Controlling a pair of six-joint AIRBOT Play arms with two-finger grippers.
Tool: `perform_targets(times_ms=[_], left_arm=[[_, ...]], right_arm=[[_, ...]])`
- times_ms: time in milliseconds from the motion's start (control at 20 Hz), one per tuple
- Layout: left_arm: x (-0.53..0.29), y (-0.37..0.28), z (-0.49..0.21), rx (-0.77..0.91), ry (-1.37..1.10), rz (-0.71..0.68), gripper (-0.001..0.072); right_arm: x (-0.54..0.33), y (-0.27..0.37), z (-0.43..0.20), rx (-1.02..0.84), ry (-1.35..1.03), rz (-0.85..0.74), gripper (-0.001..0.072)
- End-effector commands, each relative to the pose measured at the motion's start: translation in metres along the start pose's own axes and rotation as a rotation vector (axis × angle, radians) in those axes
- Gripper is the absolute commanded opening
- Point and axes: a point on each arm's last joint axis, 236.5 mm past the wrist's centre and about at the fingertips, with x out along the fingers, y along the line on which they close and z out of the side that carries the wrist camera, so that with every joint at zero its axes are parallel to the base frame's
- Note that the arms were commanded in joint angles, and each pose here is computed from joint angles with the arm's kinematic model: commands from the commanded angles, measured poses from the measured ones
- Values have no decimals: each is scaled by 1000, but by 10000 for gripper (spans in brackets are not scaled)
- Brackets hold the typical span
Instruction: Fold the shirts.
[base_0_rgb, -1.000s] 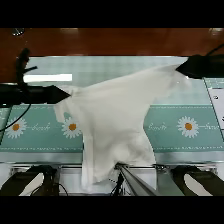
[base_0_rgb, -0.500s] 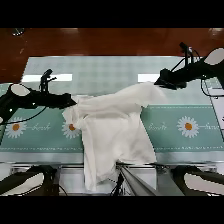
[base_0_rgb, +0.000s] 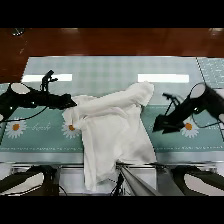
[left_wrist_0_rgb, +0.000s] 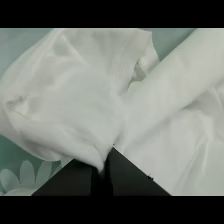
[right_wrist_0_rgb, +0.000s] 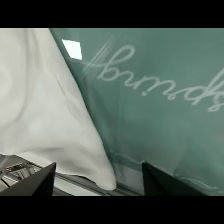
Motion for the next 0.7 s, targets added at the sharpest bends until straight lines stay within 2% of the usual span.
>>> perform_targets(times_ms=[0,300,350,400,450,500,650], left_arm=[[1,-1,-1,1,5,-3,33],[1,-1,-1,1,5,-3,33],[1,-1,-1,1,5,-3,32],[1,-1,-1,1,5,-2,32],[1,-1,-1,1,5,-3,33],[1,-1,-1,2,5,-2,32],[-6,7,4,-20,-14,4,33]], right_arm=[[60,3,-42,-19,104,-9,616],[81,40,-24,-88,11,20,608],[80,46,-20,-79,-7,44,560],[80,49,-16,-81,-24,56,411],[80,51,-15,-99,-30,64,157],[77,53,-16,-135,-22,66,25],[51,41,-13,-211,6,-29,26]])
